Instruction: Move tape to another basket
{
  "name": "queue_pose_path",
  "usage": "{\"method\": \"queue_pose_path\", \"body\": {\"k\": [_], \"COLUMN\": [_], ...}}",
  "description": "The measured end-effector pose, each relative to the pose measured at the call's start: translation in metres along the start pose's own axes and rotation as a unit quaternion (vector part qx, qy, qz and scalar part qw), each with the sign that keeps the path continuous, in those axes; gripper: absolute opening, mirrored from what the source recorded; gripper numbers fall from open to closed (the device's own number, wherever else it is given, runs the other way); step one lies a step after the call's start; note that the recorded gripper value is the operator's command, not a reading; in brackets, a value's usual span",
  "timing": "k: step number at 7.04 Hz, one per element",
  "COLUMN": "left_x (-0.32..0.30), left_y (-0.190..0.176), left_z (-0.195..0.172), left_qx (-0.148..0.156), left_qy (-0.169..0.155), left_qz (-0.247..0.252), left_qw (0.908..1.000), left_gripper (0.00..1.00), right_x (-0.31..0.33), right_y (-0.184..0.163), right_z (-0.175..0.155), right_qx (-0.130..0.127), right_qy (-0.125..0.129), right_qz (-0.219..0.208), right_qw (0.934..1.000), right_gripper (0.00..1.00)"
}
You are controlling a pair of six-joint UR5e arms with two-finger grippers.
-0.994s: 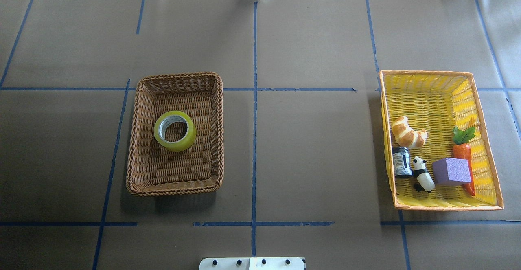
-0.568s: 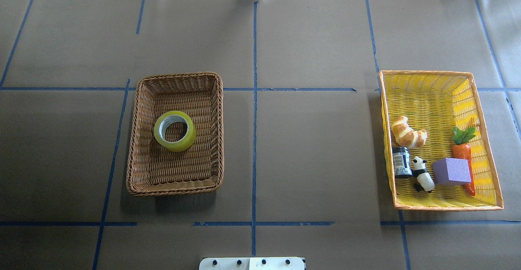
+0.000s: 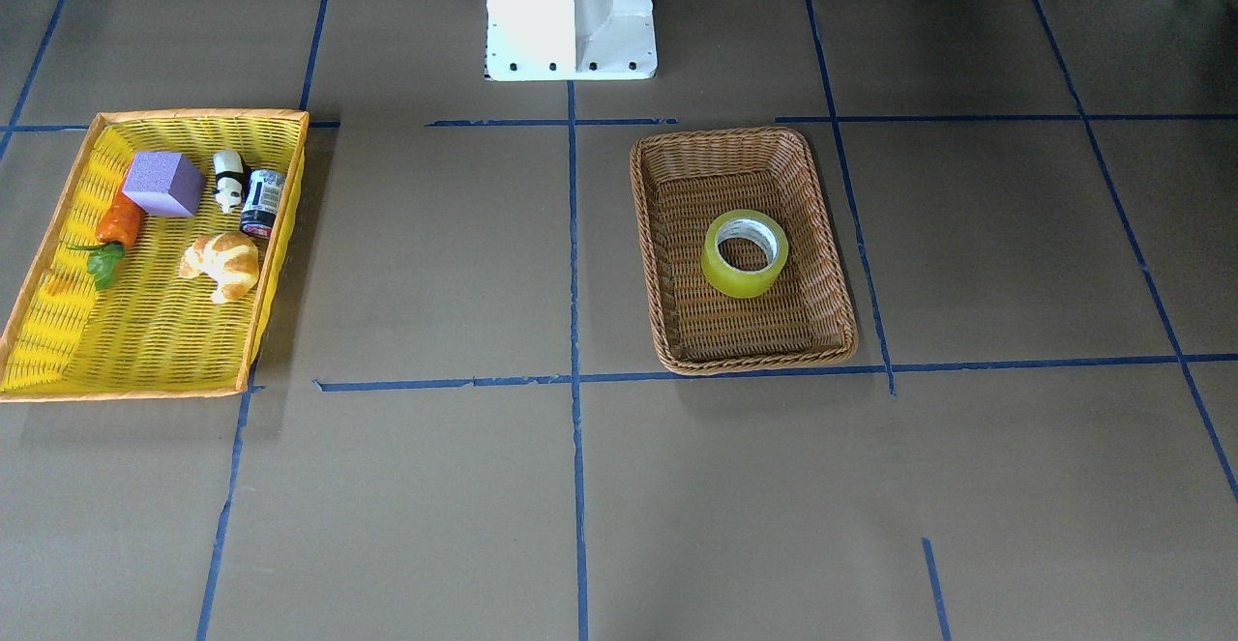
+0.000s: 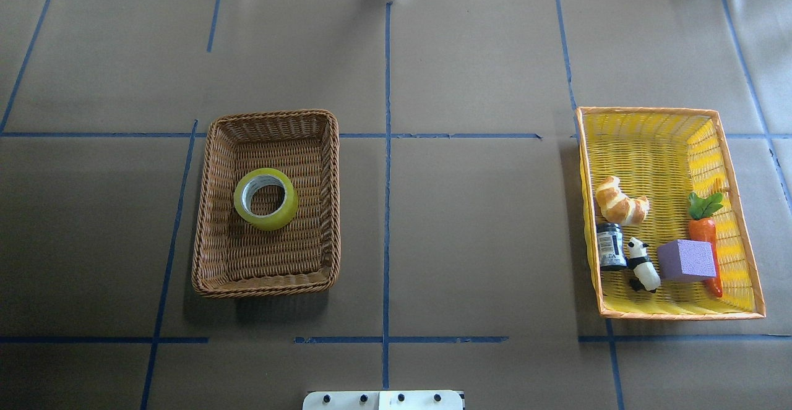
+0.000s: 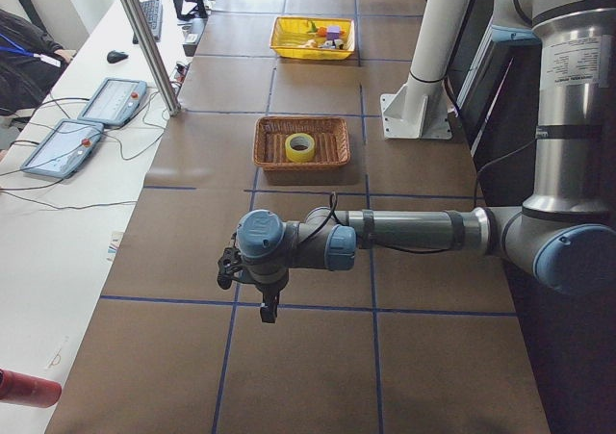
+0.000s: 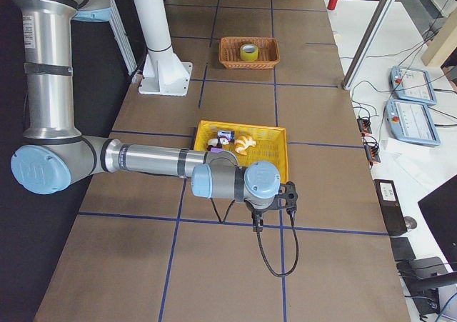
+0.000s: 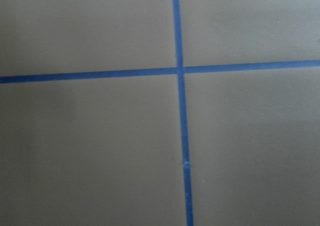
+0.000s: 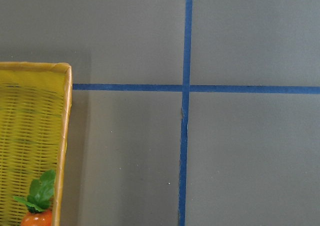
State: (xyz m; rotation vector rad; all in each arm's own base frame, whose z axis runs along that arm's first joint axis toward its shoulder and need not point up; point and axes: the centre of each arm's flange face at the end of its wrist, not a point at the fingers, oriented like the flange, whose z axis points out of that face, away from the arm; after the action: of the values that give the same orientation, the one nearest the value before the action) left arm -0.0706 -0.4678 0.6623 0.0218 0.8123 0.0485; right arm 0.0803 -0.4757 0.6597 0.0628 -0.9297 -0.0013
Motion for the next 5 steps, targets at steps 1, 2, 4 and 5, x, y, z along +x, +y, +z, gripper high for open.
{"method": "queue_pose_path", "body": {"k": [1, 2, 4, 5], "left_x": [-0.0039, -0.0050, -0.0068, -0.0083], "left_y": [-0.0012, -0.0018, 0.0004, 0.0016], "left_z": [-0.0077, -0.0106, -0.0100, -0.0087], "left_qx": [-0.004, -0.005, -0.006, -0.007], "left_qy": [0.001, 0.001, 0.002, 0.003], "left_qz": [-0.003, -0.003, -0.004, -0.005], "left_qw": [1.0000, 1.0000, 1.0000, 1.0000], "left_gripper": [1.00, 1.00, 1.00, 1.00], "right_x": [-0.0002, 0.0000, 0.0005, 0.0005], "right_y": [-0.0001, 0.0000, 0.0006, 0.0006], "right_z": [-0.0001, 0.0000, 0.0004, 0.0004], "right_qx": [0.000, 0.000, 0.000, 0.000], "right_qy": [0.000, 0.000, 0.000, 0.000], "right_qz": [0.000, 0.000, 0.001, 0.000], "right_qw": [1.0000, 1.0000, 1.0000, 1.0000], "right_gripper": [1.00, 1.00, 1.00, 1.00]}}
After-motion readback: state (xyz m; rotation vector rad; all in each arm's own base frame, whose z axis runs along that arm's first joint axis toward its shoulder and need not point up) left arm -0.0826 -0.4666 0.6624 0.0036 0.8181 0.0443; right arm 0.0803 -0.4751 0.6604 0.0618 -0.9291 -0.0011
